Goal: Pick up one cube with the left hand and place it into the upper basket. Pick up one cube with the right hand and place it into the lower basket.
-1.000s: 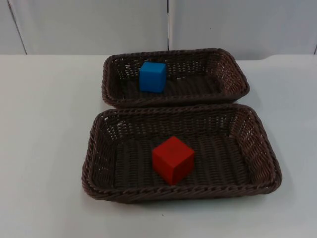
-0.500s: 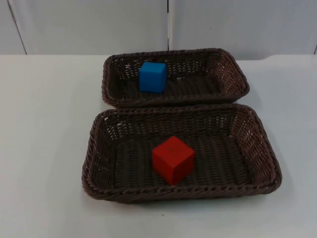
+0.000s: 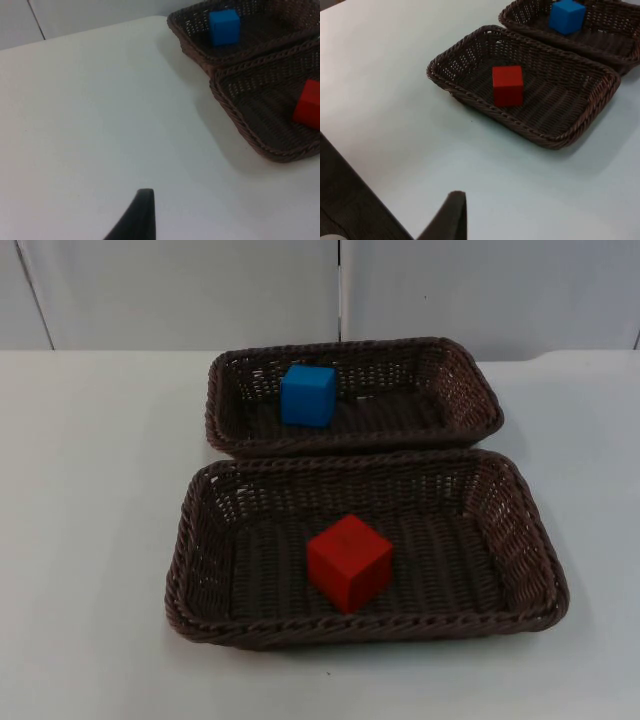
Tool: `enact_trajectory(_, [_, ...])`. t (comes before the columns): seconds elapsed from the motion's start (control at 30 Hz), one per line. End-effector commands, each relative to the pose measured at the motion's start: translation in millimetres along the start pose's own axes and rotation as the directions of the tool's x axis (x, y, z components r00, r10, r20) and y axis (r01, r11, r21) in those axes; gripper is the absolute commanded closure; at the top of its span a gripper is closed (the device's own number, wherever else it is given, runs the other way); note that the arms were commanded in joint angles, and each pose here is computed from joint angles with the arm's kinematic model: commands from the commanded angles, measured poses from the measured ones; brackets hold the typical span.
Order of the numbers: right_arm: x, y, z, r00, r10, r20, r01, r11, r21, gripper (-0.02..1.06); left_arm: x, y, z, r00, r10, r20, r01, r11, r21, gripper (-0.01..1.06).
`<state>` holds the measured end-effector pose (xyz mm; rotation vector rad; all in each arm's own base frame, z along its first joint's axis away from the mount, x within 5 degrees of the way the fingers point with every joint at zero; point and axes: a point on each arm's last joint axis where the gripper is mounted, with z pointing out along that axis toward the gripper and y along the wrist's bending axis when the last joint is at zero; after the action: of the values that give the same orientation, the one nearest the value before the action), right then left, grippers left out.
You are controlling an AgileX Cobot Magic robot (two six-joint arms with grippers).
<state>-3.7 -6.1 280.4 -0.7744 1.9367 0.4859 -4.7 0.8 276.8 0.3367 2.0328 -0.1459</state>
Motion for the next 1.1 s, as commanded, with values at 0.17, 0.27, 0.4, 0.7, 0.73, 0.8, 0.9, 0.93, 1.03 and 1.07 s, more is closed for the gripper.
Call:
enact_trajectory(0.17, [0.7, 0.3, 0.0, 1.000, 0.004, 0.003, -0.004, 1.000, 0.000, -0.01, 1.7, -0.1, 0.6, 1.000, -0.005, -0.005, 0.005, 1.000, 0.003, 0.00])
enact_trajectory(0.27, [0.7, 0.3, 0.0, 1.000, 0.004, 0.003, -0.004, 1.000, 0.000, -0.01, 1.7, -0.1, 0.6, 1.000, -0.005, -0.005, 0.005, 1.000, 0.003, 0.00])
enact_trajectory(0.4, [0.7, 0.3, 0.0, 1.000, 0.004, 0.003, -0.004, 1.000, 0.000, -0.01, 1.7, -0.1, 0.6, 1.000, -0.005, -0.005, 0.005, 1.000, 0.003, 0.00])
enact_trajectory(0.7, [0.7, 0.3, 0.0, 1.000, 0.004, 0.003, -0.004, 1.000, 0.000, -0.01, 1.7, -0.1, 0.6, 1.000, -0.005, -0.005, 0.005, 1.000, 0.003, 0.00])
enact_trajectory(0.73, [0.7, 0.3, 0.0, 1.000, 0.004, 0.003, -0.004, 1.000, 0.000, -0.01, 1.7, -0.1, 0.6, 1.000, -0.005, -0.005, 0.005, 1.000, 0.003, 0.00])
enact_trajectory(0.8, [0.7, 0.3, 0.0, 1.000, 0.004, 0.003, -0.004, 1.000, 0.000, -0.01, 1.7, -0.1, 0.6, 1.000, -0.005, -0.005, 0.005, 1.000, 0.003, 0.00])
enact_trajectory(0.9, [0.7, 0.3, 0.0, 1.000, 0.004, 0.003, -0.004, 1.000, 0.000, -0.01, 1.7, 0.3, 0.6, 1.000, -0.012, -0.006, 0.012, 1.000, -0.022, 0.00])
enact_trajectory(0.93, [0.7, 0.3, 0.0, 1.000, 0.004, 0.003, -0.004, 1.000, 0.000, -0.01, 1.7, 0.3, 0.6, 1.000, -0.018, -0.006, 0.018, 0.999, -0.034, 0.00])
enact_trajectory(1.03, [0.7, 0.3, 0.0, 1.000, 0.004, 0.003, -0.004, 1.000, 0.000, -0.01, 1.7, 0.1, 0.7, 0.999, -0.035, -0.007, 0.034, 0.997, -0.065, 0.00])
enact_trajectory(1.07, [0.7, 0.3, 0.0, 1.000, 0.004, 0.003, -0.004, 1.000, 0.000, -0.01, 1.7, 0.0, 0.7, 0.999, -0.041, -0.007, 0.040, 0.996, -0.076, 0.00])
